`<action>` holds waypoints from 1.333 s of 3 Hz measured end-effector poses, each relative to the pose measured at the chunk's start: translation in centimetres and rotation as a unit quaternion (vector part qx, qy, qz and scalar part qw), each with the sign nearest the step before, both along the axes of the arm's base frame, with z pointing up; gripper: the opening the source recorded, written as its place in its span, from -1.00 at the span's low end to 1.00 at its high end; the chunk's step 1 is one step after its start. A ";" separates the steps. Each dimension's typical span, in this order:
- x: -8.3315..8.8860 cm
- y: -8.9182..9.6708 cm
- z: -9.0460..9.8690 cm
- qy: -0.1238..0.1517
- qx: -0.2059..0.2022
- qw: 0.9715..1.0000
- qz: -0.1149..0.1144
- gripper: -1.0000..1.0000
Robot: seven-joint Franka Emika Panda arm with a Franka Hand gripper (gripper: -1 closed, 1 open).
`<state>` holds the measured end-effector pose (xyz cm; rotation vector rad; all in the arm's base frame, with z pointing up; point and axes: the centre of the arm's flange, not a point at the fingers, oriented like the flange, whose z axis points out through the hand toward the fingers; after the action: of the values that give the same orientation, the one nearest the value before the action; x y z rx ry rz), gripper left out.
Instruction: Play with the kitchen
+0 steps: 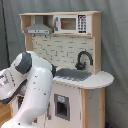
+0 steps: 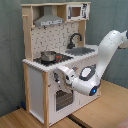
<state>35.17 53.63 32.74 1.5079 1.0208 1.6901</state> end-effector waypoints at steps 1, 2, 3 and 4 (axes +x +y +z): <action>0.0 -0.2 -0.1 -0.006 -0.007 1.000 -0.007 -1.00; 0.0 -0.2 -0.1 -0.012 -0.064 0.998 -0.009 -1.00; 0.0 -0.2 -0.2 -0.018 -0.122 0.992 -0.012 -1.00; -0.1 -0.2 -0.2 -0.023 -0.173 0.984 -0.014 -1.00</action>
<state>35.10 53.41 32.56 1.2452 1.1914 1.4313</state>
